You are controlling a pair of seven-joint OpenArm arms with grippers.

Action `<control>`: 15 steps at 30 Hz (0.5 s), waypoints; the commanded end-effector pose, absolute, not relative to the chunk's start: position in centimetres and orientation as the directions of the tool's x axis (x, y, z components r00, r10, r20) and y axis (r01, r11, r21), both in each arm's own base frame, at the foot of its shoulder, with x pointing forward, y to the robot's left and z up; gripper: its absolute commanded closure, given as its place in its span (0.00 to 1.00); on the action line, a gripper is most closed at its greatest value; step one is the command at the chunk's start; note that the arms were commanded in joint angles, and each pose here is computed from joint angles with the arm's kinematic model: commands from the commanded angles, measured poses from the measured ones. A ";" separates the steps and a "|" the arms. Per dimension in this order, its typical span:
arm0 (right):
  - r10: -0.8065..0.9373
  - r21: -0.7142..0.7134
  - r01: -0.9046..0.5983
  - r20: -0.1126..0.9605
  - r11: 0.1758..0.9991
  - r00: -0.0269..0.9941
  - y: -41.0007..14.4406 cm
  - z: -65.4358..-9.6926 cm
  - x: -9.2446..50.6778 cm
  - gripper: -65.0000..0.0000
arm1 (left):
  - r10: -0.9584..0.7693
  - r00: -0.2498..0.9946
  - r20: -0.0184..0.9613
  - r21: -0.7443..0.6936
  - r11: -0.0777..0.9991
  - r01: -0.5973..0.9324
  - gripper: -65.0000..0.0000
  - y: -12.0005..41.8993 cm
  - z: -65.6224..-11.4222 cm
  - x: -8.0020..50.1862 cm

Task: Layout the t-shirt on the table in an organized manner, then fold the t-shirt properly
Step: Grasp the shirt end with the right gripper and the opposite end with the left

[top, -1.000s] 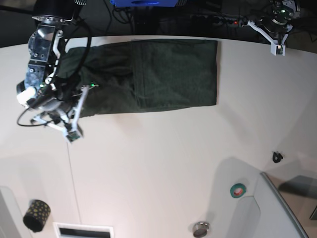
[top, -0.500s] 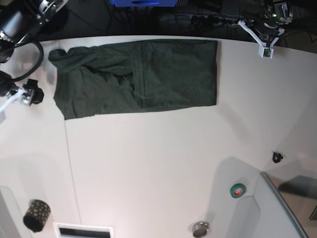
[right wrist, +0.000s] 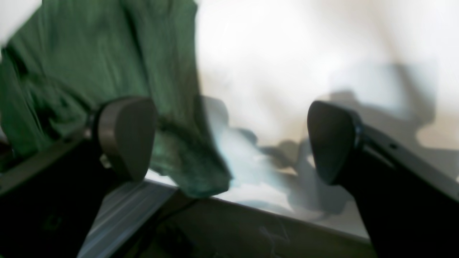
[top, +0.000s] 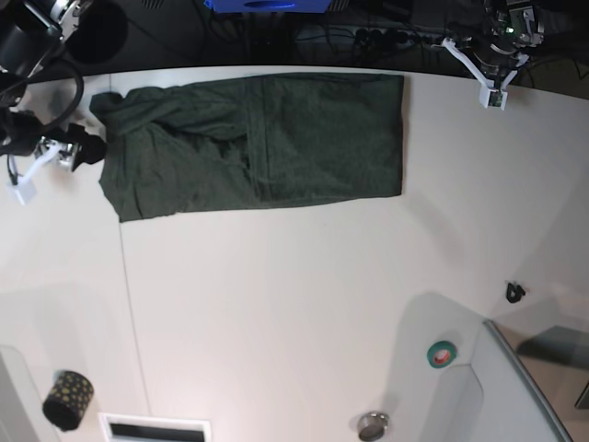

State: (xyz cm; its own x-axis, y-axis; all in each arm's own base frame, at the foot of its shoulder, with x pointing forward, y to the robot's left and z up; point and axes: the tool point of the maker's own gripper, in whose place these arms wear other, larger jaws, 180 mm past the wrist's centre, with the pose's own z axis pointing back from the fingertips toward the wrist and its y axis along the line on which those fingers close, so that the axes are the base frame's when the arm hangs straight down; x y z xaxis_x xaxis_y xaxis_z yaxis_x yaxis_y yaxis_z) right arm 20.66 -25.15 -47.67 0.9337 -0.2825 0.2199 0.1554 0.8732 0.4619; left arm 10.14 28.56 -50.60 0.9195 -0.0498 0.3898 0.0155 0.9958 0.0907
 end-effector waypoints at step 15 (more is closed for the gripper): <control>-0.195 0.536 0.079 0.163 0.841 0.967 -18.4 -49.3 19.4 0.02 | -0.095 0.726 0.681 0.043 0.995 0.089 1.00 24.5 -44.9 22.3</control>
State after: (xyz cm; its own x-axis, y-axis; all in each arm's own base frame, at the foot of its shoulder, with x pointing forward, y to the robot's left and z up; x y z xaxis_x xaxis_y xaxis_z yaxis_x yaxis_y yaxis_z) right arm 21.31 -19.12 -48.30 0.9409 -0.2360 0.2430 0.0675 0.8337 0.5481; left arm 11.63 26.55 -50.61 0.9549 -0.1381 0.2628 0.1117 0.9873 0.1130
